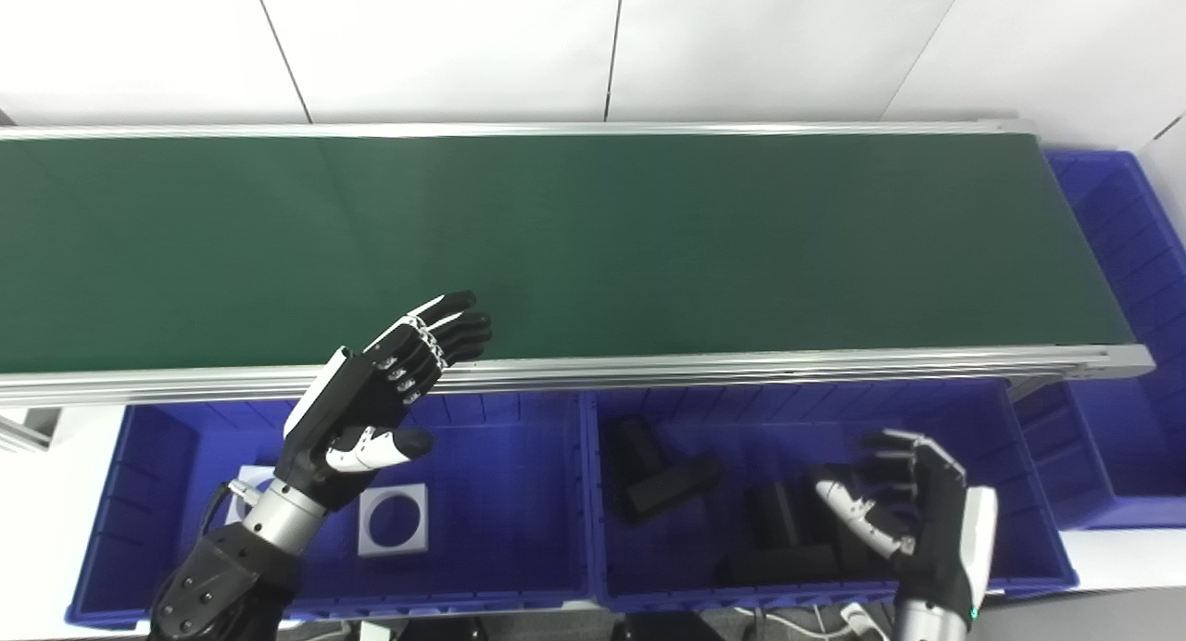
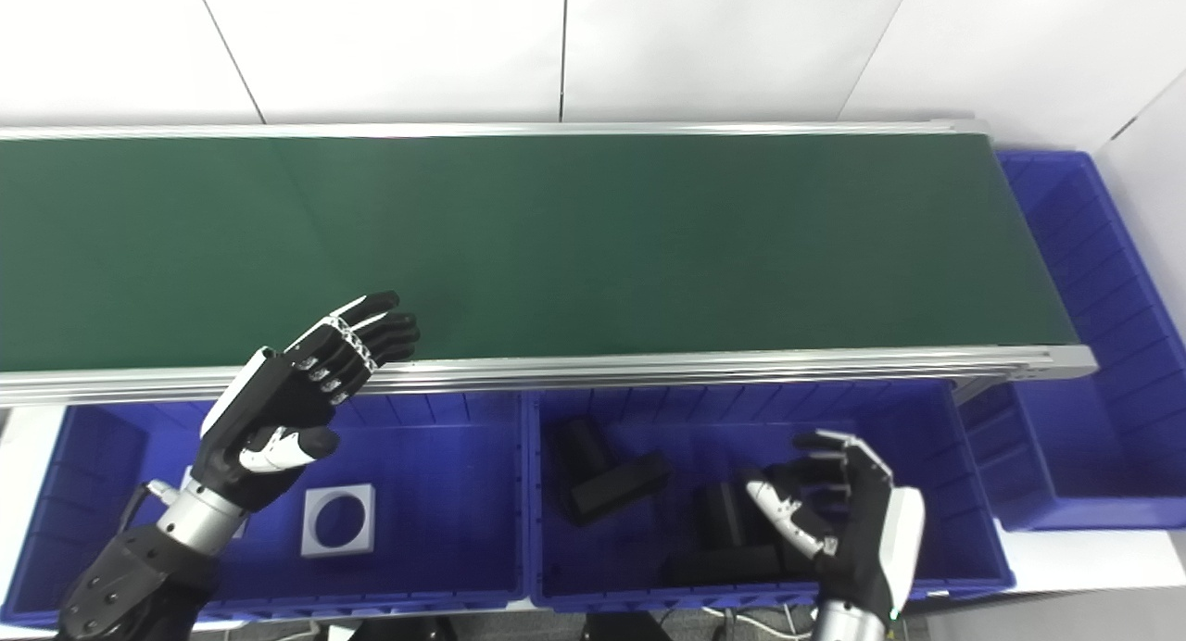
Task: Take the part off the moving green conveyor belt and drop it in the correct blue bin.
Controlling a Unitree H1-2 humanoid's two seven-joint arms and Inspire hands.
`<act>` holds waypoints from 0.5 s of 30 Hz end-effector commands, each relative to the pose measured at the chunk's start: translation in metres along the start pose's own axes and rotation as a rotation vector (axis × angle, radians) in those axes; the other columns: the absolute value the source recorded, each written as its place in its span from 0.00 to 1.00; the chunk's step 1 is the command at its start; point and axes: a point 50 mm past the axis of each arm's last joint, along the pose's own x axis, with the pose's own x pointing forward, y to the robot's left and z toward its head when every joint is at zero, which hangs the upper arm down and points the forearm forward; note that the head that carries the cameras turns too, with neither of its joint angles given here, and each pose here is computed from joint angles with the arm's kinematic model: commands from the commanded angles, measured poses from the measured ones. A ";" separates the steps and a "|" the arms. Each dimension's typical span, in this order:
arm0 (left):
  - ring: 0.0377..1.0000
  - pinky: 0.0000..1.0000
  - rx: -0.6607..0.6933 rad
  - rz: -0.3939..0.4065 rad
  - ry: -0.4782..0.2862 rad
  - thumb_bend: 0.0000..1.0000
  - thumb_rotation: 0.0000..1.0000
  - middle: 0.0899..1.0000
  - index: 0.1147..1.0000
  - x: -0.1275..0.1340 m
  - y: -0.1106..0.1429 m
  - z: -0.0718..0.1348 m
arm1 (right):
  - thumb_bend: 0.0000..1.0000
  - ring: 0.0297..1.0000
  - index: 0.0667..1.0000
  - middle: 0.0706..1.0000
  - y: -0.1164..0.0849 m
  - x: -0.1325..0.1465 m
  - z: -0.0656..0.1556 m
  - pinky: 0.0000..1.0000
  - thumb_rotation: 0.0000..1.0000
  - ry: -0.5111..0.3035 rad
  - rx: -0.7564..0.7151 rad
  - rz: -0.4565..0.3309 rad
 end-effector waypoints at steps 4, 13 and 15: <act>0.84 0.86 0.007 -0.011 -0.028 0.94 0.46 0.83 0.86 0.004 -0.001 0.003 | 0.52 0.51 0.50 0.43 -0.001 -0.003 0.044 0.43 0.01 -0.126 0.043 0.024; 0.85 0.86 0.007 -0.004 -0.028 0.93 0.45 0.83 0.86 0.004 -0.006 -0.001 | 0.51 0.60 0.46 0.62 0.015 -0.006 0.113 0.52 0.15 -0.324 0.079 0.192; 0.85 0.86 0.008 -0.003 -0.030 0.93 0.45 0.83 0.86 0.004 -0.008 -0.002 | 0.51 0.61 0.46 0.64 0.022 -0.005 0.121 0.55 0.16 -0.348 0.080 0.235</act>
